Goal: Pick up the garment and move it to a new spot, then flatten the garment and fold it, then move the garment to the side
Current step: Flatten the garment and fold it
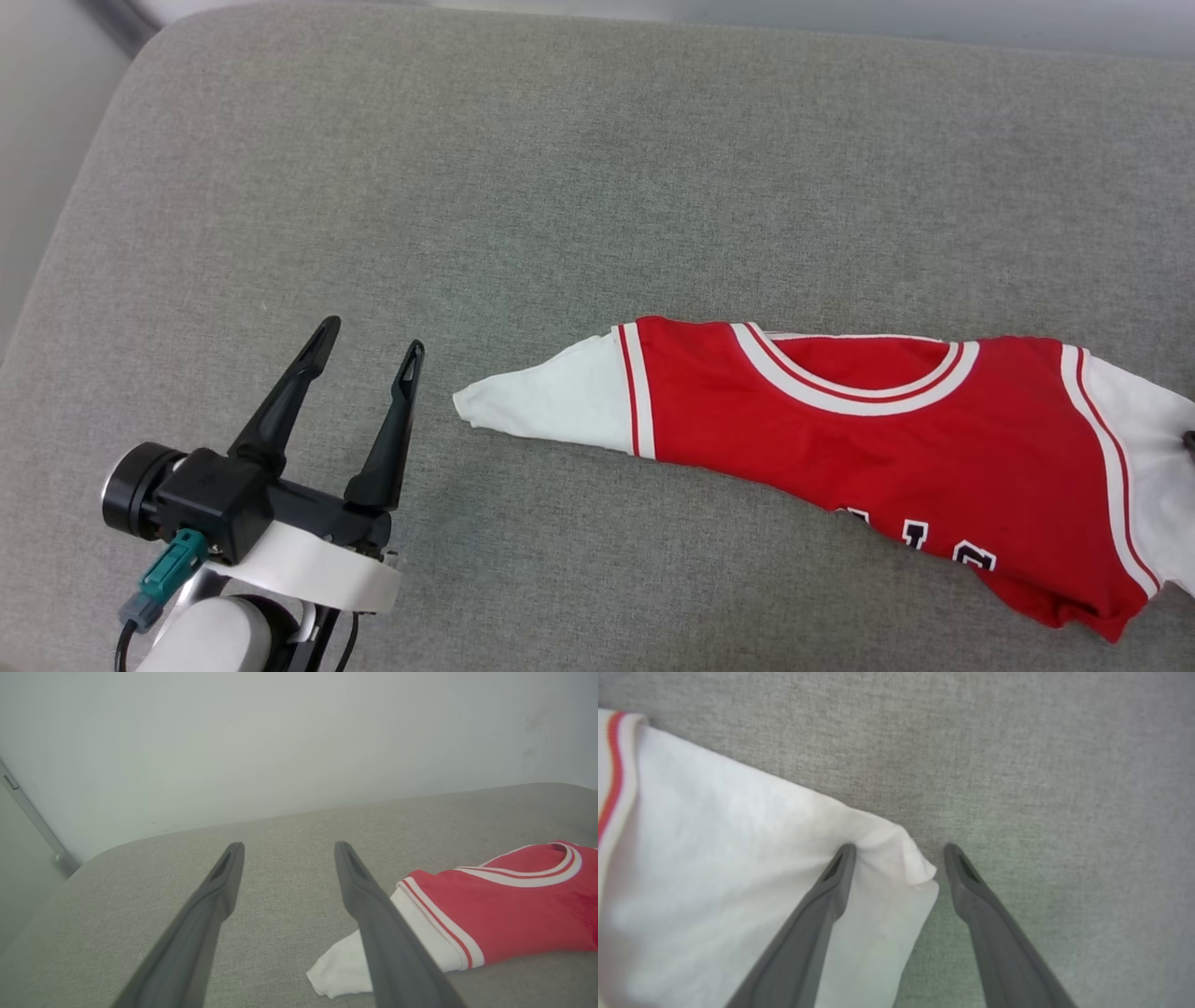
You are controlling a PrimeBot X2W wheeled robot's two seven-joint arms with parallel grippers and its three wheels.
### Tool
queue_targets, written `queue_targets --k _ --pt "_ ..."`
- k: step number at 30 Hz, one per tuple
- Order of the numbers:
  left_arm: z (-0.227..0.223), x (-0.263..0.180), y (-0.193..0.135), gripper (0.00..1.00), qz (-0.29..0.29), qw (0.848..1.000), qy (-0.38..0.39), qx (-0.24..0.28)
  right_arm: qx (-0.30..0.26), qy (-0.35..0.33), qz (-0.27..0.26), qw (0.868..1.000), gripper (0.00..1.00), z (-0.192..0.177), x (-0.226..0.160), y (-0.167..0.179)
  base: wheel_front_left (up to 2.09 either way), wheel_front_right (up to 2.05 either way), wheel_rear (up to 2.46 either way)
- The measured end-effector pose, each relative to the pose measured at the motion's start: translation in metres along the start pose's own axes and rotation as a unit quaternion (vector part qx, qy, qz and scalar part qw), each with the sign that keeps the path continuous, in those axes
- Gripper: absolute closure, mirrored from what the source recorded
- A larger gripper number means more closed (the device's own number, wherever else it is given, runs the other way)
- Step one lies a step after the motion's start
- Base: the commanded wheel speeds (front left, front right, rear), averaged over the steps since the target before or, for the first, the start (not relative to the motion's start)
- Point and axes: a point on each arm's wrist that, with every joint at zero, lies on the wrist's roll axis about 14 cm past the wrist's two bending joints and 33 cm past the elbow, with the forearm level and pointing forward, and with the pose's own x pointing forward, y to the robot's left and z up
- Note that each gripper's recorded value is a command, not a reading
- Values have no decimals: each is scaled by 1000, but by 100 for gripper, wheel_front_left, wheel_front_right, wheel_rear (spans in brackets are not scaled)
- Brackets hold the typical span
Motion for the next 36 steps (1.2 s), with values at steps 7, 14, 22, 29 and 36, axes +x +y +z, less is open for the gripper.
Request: queue_targets --k 7,14,22,29,36 --pt "-13 -3 2 0 -9 999 34 -3 5 -20 18 1000 100 -2 -1 10 0 0 0" --pt "-37 -1 -6 0 -43 991 124 -12 13 -69 15 997 100 -5 -31 1 0 0 0" --pt "-68 5 -29 0 -99 964 245 -15 20 -134 2 991 100 6 -74 -9 0 0 0" --pt "-97 12 -29 0 -118 935 335 13 20 -144 1 989 100 5 -84 -4 0 0 0" --pt "-123 14 -19 0 -115 912 391 43 24 -138 4 990 100 0 -79 1 0 0 0"
